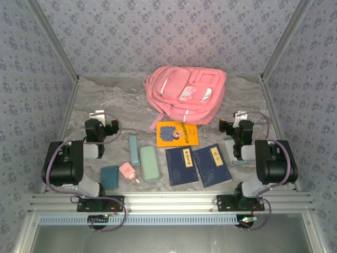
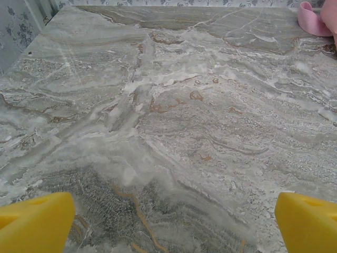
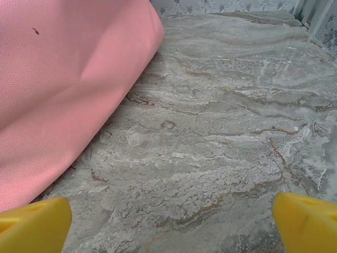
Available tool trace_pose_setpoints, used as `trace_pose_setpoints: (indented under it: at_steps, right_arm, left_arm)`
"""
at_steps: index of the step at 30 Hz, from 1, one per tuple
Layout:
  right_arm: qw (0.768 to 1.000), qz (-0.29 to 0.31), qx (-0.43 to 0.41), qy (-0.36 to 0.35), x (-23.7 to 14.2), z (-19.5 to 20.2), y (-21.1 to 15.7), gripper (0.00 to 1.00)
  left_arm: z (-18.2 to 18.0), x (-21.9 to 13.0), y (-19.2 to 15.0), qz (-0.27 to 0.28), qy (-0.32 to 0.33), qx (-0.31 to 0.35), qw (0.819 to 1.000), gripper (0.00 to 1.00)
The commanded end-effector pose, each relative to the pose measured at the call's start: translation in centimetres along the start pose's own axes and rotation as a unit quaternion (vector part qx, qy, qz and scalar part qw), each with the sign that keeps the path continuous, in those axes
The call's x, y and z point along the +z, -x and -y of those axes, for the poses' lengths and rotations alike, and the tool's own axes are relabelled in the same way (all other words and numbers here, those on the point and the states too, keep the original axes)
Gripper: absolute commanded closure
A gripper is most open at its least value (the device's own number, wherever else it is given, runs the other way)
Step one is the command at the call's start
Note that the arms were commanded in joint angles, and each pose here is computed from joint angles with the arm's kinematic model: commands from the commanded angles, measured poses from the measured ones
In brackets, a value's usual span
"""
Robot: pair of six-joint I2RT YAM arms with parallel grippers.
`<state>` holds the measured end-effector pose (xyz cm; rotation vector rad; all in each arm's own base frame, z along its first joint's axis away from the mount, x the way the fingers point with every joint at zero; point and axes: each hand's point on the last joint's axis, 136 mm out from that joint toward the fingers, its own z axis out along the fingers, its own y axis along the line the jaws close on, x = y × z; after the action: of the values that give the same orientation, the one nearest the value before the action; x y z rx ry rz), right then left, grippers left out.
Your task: Pack the student bag
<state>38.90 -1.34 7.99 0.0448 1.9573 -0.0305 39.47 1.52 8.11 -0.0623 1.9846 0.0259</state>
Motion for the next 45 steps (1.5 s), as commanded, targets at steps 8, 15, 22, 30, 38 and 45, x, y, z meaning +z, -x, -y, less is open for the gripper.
trace_pose_setpoints:
  at_steps: [8, 15, 22, 30, 38, 45]
  right_arm:
    - [1.0, 0.006, -0.005, 0.0, 0.2, 0.1, 0.7, 0.0]
    - [1.0, 0.006, -0.004, 0.003, 0.2, 0.1, 0.7, 0.0]
    - [1.0, 0.01, -0.002, 0.003, 0.0, 0.1, 0.7, 0.0]
    - [0.991, 0.095, -0.098, -0.007, -5.5, -4.3, 7.3, 0.0]
    - [0.964, 0.224, -0.067, 0.127, -17.4, -14.2, 20.5, 0.0]
    - [0.981, 0.062, -0.045, 0.179, -21.7, -20.2, 25.0, 0.0]
  left_arm:
    - [0.1, 0.0, 0.8, 0.012, 0.002, -0.001, 1.0, 0.02]
    - [0.1, 0.0, 0.8, 0.012, 0.002, -0.002, 1.0, 0.02]
    - [0.2, -0.1, 1.1, 0.014, 0.0, 0.0, 1.0, 0.02]
    - [2.6, -4.2, 8.4, 0.026, 0.01, 0.042, 0.999, 0.02]
    - [14.0, -15.8, 18.8, 0.039, -0.157, 0.006, 0.987, 0.02]
    - [12.2, -19.4, 17.7, -0.062, -0.089, -0.053, 0.993, 0.02]
